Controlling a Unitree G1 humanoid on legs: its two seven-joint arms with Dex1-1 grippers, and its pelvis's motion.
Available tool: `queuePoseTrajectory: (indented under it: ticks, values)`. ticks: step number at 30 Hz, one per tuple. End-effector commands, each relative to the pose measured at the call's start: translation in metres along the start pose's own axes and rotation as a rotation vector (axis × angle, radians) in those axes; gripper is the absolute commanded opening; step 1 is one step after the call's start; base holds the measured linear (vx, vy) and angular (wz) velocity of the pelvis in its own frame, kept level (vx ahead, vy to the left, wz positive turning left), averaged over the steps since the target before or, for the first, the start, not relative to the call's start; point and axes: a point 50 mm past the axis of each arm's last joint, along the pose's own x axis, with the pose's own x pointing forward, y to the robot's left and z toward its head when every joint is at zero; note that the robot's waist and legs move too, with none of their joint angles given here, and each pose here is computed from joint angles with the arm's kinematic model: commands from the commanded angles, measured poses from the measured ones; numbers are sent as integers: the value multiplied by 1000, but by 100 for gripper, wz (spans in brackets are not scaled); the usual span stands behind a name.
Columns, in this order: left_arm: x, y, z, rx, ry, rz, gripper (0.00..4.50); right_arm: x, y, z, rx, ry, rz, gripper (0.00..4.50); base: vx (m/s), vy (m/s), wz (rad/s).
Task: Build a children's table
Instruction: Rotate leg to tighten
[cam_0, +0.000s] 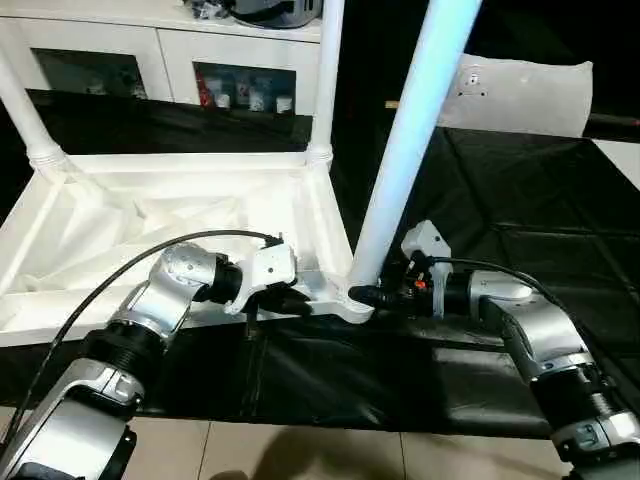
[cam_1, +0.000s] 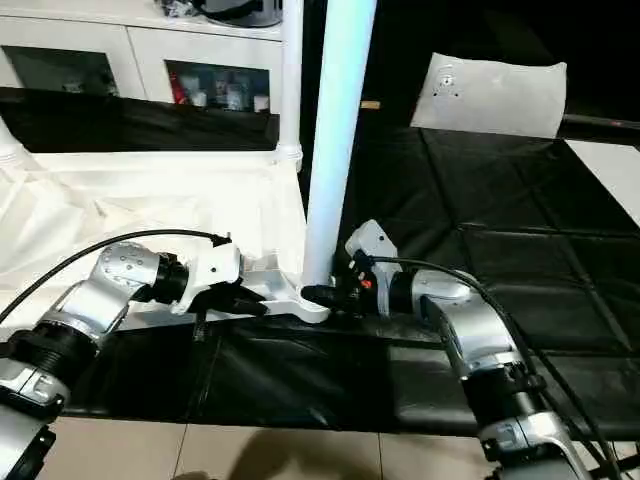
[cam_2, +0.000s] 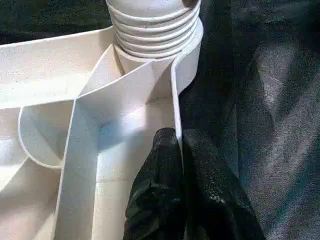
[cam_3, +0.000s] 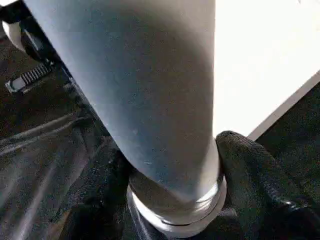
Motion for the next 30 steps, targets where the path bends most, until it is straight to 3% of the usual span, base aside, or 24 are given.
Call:
queuePoseTrajectory:
  ticks: [1,12,17,20,23,26,30]
  values:
    - [-3,2,5,48,19,-19,0,1,8,-55,181,184,16,240,0,0,0]
    - [-3,2,5,44,25,-26,0,2,10,-61,188,188,1,240,0,0,0]
    - [5,7,6,-54,-11,94,0,9,8,-67,225,161,-131,240,0,0,0]
    - [28,6,17,-200,-114,231,0,18,0,-75,327,85,-414,240,-22,2,-1]
    - [39,4,23,-241,-145,269,0,22,0,-76,386,50,-481,240,0,0,0]
    - [73,1,48,-347,-214,360,0,46,1,-68,543,-44,-614,240,-39,37,-3]
    - [88,2,66,-391,-239,418,0,66,3,-54,606,-95,-655,240,-45,71,-5]
